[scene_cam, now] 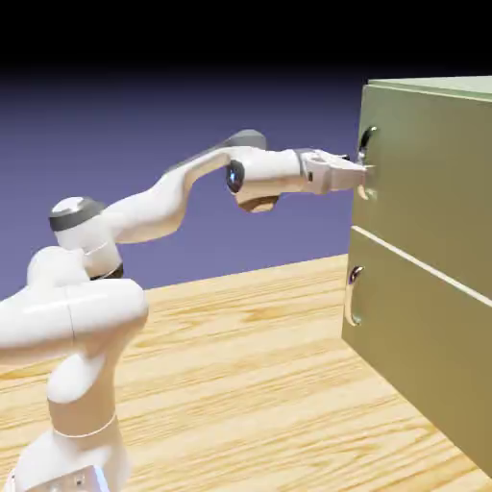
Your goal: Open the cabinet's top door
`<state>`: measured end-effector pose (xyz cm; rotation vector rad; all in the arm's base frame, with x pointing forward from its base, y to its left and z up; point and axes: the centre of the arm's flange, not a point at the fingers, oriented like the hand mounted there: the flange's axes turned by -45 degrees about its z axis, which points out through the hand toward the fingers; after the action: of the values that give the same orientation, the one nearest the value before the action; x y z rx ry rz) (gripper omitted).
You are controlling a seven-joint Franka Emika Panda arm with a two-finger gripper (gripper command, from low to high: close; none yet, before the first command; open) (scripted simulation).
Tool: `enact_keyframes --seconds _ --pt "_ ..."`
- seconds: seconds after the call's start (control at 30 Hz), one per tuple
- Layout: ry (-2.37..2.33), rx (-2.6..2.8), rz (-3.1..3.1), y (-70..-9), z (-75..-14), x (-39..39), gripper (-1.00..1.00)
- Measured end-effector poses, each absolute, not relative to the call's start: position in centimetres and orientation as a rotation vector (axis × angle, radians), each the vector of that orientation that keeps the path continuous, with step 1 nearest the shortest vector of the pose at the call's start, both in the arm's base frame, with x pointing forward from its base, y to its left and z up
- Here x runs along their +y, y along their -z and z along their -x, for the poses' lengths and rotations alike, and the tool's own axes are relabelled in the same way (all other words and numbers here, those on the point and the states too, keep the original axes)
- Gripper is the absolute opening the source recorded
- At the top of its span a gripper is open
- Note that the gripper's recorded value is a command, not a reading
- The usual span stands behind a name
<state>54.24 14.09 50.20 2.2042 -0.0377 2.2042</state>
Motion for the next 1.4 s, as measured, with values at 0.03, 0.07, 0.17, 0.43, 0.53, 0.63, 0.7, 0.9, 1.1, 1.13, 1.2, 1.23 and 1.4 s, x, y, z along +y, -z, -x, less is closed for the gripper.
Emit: enact_keyframes --seconds 0.03,0.07,0.17,0.43,0.53,0.63,0.7,0.9,1.1,1.13,1.2,1.23,1.4 --pt "-2.204 -0.038 -2.204 -50.2 -54.2 14.1 -1.00" --pt "-2.212 -0.020 -2.213 -50.2 -53.4 13.9 -1.00" --pt "-2.240 0.037 -2.238 -50.2 -50.9 13.1 -1.00" --pt "-2.308 0.206 -2.305 -50.2 -43.8 10.2 -1.00" --pt "-2.333 0.278 -2.331 -50.2 -41.0 8.8 -1.00" --pt "-2.359 0.356 -2.357 -50.2 -38.2 7.0 -1.00" --pt "-2.376 0.413 -2.375 -50.2 -36.2 5.7 -1.00" --pt "-2.419 0.571 -2.418 -50.2 -31.3 1.7 -1.00" --pt "-2.450 0.706 -2.450 -50.2 -27.7 -2.0 -1.00" --pt "-2.455 0.727 -2.454 -50.2 -27.2 -2.5 -1.00" --pt "-2.463 0.769 -2.462 -50.2 -26.2 -3.7 -1.00" --pt "-2.467 0.789 -2.466 -50.2 -25.7 -4.3 -1.00" --pt "-2.485 0.897 -2.485 -50.2 -23.4 -7.4 -1.00"
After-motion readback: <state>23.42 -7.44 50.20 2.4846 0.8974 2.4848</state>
